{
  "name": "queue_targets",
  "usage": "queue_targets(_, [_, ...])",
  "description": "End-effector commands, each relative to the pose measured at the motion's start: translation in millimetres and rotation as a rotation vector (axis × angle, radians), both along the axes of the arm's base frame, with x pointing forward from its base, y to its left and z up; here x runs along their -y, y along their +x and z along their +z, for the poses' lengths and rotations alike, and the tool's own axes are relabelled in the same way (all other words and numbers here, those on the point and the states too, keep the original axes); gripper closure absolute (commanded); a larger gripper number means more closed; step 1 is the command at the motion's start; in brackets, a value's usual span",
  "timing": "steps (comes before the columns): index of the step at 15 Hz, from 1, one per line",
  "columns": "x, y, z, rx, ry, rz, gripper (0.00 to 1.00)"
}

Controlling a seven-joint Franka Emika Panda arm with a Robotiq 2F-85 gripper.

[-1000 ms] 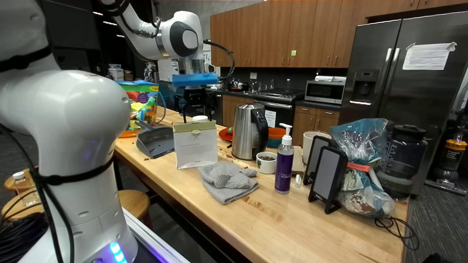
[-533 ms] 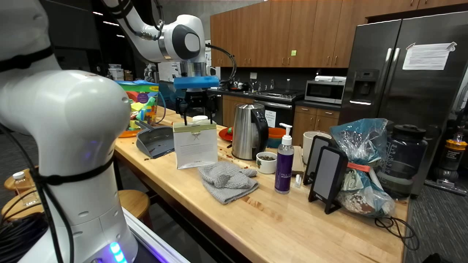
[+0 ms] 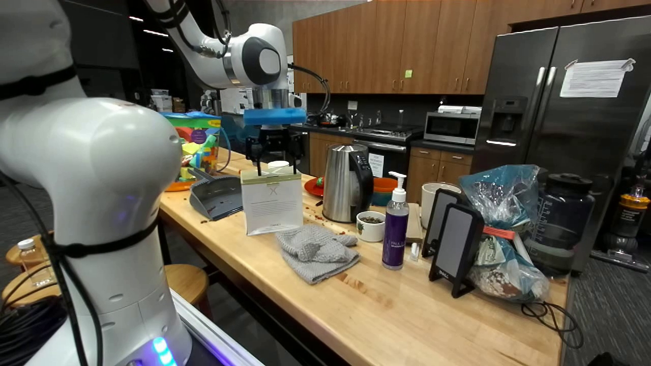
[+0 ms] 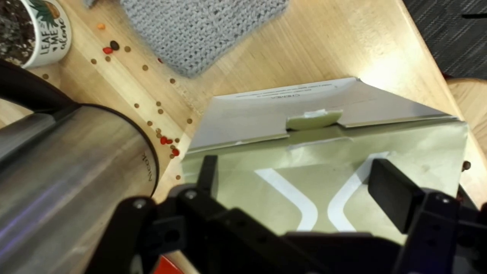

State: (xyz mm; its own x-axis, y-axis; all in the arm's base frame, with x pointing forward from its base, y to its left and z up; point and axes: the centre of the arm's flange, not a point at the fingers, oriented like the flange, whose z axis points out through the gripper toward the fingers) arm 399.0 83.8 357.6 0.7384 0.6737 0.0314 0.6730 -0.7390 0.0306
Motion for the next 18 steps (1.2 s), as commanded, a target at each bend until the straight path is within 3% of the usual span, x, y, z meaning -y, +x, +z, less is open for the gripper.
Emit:
queue_targets(1, [5, 9, -2, -0.011, 0.009, 0.005, 0.0])
queue_targets(12, [4, 17, -8, -0.036, 0.004, -0.001, 0.0])
queue_targets(18, [-3, 2, 17, 0.023, -0.02, 0.0, 0.0])
